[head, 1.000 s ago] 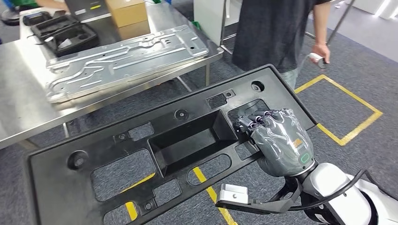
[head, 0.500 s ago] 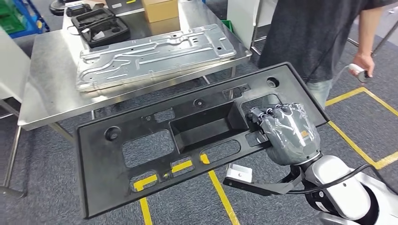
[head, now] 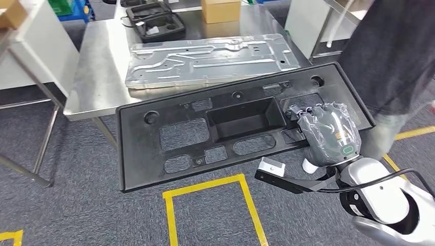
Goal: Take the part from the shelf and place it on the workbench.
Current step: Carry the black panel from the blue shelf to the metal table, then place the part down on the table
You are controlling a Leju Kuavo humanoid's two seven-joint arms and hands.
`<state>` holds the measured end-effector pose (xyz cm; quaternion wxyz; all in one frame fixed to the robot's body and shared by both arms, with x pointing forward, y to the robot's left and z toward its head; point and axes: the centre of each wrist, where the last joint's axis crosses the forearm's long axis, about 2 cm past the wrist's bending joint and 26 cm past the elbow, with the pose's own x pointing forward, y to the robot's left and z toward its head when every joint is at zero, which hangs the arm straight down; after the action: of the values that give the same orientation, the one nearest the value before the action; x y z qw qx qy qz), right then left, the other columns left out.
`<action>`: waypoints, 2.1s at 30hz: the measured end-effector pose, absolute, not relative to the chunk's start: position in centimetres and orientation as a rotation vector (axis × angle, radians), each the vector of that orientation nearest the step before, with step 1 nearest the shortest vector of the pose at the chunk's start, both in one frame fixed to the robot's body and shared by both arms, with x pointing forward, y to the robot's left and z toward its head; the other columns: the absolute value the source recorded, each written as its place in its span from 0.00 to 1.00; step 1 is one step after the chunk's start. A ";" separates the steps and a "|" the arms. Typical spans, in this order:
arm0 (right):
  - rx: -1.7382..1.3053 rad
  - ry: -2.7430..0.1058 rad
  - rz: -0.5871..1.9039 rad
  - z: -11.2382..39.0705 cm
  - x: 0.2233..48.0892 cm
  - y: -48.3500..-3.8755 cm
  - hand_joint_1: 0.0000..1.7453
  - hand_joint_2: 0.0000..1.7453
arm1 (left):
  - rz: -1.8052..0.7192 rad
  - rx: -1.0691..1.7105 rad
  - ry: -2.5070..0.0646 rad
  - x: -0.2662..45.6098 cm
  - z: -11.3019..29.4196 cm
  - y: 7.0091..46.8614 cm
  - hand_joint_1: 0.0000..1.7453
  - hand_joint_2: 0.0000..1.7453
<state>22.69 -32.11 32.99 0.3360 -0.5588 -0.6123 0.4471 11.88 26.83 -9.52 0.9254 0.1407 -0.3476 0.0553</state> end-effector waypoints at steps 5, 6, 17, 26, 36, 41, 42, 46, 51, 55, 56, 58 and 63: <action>-1.443 -1.556 1.156 32.4 23.0 -32.9 1.00 1.00 | 0.109 0.286 -0.711 11.7 -9.6 26.7 0.00 1.00; -1.444 -1.553 1.148 32.3 23.0 -33.1 1.00 1.00 | 0.107 0.286 -0.712 11.7 -9.6 26.7 0.00 1.00; -1.532 -1.421 1.130 31.6 23.0 -35.1 1.00 1.00 | 0.096 0.288 -0.716 11.6 -9.6 26.6 0.00 1.00; -1.583 -1.272 1.099 31.5 23.0 -37.3 1.00 1.00 | 0.095 0.284 -0.720 11.8 -9.5 26.5 0.00 1.00; -1.625 -1.167 1.027 31.4 23.0 -39.8 1.00 1.00 | 0.085 0.255 -0.728 11.9 -9.5 26.2 0.00 1.00; -1.656 -1.104 0.999 31.2 22.8 -41.0 1.00 1.00 | 0.081 0.232 -0.732 11.9 -9.5 26.1 0.00 1.00; -1.663 -1.090 0.993 31.1 22.8 -41.2 1.00 1.00 | 0.080 0.230 -0.731 11.9 -9.5 26.1 0.00 1.00; -1.693 -1.040 0.966 31.2 22.6 -42.2 1.00 1.00 | 0.074 0.224 -0.734 12.0 -9.5 26.0 0.00 1.00; -1.703 -0.998 0.936 31.1 22.4 -43.1 1.00 1.00 | 0.067 0.218 -0.735 12.0 -9.5 25.9 0.00 1.00; -1.710 -0.969 0.908 31.1 22.3 -43.9 1.00 1.00 | 0.064 0.217 -0.741 12.4 -9.4 26.0 0.00 1.00; -1.710 -0.960 0.904 31.0 22.2 -44.1 1.00 1.00 | 0.063 0.217 -0.741 12.4 -9.4 26.0 0.00 1.00; -1.712 -0.939 0.894 30.9 22.1 -44.5 1.00 1.00 | 0.060 0.216 -0.743 12.5 -9.4 25.9 0.00 1.00; -1.708 -0.898 0.871 30.6 21.8 -45.5 1.00 1.00 | 0.052 0.213 -0.736 12.5 -9.3 25.9 0.00 1.00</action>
<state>21.77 -45.50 30.57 0.4904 -0.7031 -0.3696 0.3586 12.49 25.88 -9.34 0.9272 0.1038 -0.3591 0.0254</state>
